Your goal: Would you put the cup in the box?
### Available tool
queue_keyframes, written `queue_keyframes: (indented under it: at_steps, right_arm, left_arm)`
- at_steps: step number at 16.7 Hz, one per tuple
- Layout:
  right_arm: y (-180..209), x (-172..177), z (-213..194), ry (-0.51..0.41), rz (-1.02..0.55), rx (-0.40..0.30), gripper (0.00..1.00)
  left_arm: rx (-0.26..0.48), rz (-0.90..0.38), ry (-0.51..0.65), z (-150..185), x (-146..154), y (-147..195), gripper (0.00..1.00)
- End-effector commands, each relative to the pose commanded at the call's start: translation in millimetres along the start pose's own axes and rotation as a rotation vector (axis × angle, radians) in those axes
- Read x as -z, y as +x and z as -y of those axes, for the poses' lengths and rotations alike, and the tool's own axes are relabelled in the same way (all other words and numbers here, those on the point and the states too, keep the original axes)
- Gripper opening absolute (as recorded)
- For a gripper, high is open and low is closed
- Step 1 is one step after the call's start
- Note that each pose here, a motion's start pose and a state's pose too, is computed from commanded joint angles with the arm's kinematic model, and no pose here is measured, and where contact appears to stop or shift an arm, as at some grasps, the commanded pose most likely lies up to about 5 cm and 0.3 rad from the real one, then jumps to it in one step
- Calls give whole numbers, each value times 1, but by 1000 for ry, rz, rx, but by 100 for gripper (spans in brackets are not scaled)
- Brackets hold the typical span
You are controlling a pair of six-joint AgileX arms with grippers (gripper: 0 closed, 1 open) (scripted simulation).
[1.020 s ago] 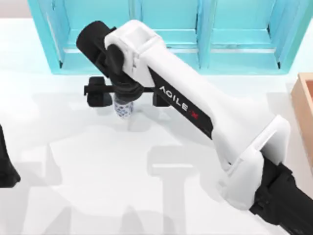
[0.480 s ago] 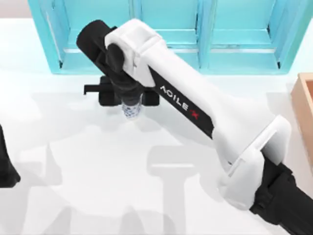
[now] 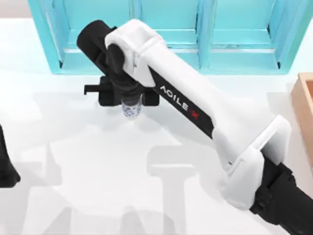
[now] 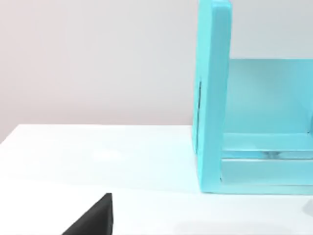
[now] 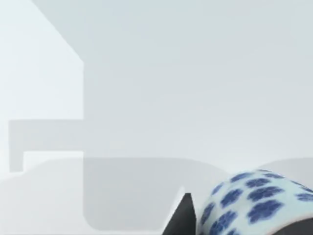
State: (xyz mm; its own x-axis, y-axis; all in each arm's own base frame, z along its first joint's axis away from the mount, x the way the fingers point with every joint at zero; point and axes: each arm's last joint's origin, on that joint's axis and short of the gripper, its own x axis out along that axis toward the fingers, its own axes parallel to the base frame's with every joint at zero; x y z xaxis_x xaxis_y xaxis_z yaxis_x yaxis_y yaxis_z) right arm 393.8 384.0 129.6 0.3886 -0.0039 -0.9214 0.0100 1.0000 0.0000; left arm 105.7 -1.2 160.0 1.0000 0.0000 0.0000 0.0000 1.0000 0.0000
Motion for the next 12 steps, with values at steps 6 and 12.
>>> queue_keyframes:
  at_steps: [6,12]
  right_arm:
    - [-7,-5,2,-13,-3,-12,0]
    - [-70,-71,72,-67,4,-88,0]
  left_arm:
    - [0,0,0,0,0,0,100]
    - [0,0,0,0,0,0,100]
